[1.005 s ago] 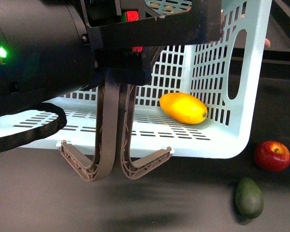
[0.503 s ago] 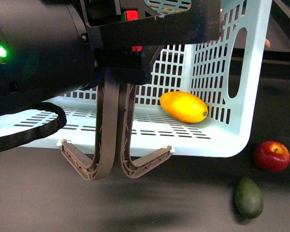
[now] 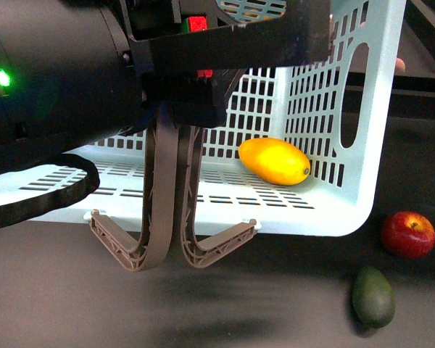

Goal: Pick mango with right arm and hold basket with left

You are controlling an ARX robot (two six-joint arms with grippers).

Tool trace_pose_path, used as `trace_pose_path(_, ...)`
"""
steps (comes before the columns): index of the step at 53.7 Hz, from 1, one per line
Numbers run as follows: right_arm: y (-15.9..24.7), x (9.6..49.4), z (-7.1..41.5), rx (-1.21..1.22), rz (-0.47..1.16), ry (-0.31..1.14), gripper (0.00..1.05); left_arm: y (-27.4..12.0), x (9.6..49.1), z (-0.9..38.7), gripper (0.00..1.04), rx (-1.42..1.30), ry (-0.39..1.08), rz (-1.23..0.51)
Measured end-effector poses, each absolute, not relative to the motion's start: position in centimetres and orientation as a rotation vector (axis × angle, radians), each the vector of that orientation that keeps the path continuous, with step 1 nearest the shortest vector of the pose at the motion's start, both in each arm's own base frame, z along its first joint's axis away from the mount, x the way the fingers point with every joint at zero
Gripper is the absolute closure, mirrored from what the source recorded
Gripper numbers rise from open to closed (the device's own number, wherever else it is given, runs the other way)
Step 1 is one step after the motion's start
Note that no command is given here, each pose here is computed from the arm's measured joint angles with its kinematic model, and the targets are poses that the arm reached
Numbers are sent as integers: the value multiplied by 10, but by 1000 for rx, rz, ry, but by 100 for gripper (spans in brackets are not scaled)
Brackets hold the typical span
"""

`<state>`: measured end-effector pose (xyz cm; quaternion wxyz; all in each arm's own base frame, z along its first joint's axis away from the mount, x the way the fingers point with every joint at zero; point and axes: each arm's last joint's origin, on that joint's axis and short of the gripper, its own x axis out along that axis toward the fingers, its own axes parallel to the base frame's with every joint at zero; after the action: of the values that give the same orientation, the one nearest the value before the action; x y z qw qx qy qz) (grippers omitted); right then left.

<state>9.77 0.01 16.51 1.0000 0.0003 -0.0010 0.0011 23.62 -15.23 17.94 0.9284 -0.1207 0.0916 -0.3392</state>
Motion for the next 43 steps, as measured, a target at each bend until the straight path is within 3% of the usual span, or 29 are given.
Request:
trace_pose_path(22,0,98,165,1,2,-2,36,-152,236,179,97,-244,186,-691)
trace_pose_path(30,0,98,165,1,2,-3,9,-158,251,173,97,-80,155,-424)
trace_pose_path(36,0,98,165,1,2,-3,9,-160,272,172,97,-100,144,-234)
trace_pose_path(43,0,98,165,1,2,-3,8,-140,309,180,97,-303,151,39)
